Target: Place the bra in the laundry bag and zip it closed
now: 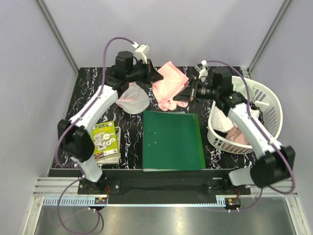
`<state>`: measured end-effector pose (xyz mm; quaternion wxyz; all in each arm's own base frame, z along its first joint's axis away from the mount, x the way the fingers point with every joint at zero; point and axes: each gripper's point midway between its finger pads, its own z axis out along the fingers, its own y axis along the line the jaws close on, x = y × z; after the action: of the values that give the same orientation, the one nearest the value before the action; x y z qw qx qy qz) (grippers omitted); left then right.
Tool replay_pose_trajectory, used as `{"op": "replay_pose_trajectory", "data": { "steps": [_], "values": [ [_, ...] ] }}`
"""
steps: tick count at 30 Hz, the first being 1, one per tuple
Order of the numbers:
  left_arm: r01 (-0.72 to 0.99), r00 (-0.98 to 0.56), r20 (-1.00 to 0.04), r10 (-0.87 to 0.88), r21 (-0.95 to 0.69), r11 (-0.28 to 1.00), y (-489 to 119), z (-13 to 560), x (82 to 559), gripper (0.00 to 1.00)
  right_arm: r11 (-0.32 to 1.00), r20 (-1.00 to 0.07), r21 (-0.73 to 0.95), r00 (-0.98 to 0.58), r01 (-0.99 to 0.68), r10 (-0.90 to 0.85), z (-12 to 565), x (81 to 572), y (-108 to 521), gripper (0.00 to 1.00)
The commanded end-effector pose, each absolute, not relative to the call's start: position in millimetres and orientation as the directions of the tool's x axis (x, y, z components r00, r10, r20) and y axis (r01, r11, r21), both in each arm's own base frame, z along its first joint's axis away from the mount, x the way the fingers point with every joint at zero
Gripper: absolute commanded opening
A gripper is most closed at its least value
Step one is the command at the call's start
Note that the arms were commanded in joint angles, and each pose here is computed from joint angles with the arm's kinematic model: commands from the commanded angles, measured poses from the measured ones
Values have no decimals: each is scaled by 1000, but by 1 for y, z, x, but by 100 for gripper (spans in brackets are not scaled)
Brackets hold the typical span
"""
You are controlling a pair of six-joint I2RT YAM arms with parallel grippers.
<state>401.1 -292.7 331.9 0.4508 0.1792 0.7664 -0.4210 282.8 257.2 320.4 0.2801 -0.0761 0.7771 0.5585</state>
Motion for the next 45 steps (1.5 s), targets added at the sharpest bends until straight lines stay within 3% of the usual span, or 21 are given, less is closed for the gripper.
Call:
{"op": "replay_pose_trajectory", "data": {
  "steps": [1, 7, 13, 17, 23, 30, 38, 40, 45],
  "values": [
    [620, -494, -851, -179, -489, 614, -310, 313, 454, 0, 522, -359, 835, -890, -173, 281, 274, 342, 231, 0],
    [511, -624, -749, -222, -606, 610, -337, 230, 504, 0, 602, -222, 798, -917, 25, 332, 213, 417, 216, 0],
    [431, -671, -662, -333, -714, 551, -358, 196, 540, 0, 668, -138, 732, -929, 137, 343, 159, 470, 216, 0],
    [327, -712, -595, -374, -752, 572, -359, 158, 555, 0, 692, -109, 696, -926, 189, 362, 136, 487, 214, 11],
    [170, -775, -455, -438, -819, 549, -360, 116, 552, 0, 715, -43, 646, -922, 269, 386, 93, 498, 210, 21],
    [118, -790, -412, -454, -829, 547, -358, 98, 550, 0, 679, -26, 684, -921, 267, 388, 96, 513, 221, 43],
    [125, -803, -407, -435, -828, 546, -360, 90, 549, 1, 605, 8, 755, -926, 254, 379, 117, 524, 235, 57],
    [121, -810, -398, -431, -832, 541, -359, 88, 549, 7, 605, -6, 758, -925, 243, 379, 124, 524, 235, 59],
    [133, -824, -374, -426, -858, 496, -357, 95, 546, 49, 609, 5, 753, -927, 250, 374, 116, 521, 229, 60]
  ]
}}
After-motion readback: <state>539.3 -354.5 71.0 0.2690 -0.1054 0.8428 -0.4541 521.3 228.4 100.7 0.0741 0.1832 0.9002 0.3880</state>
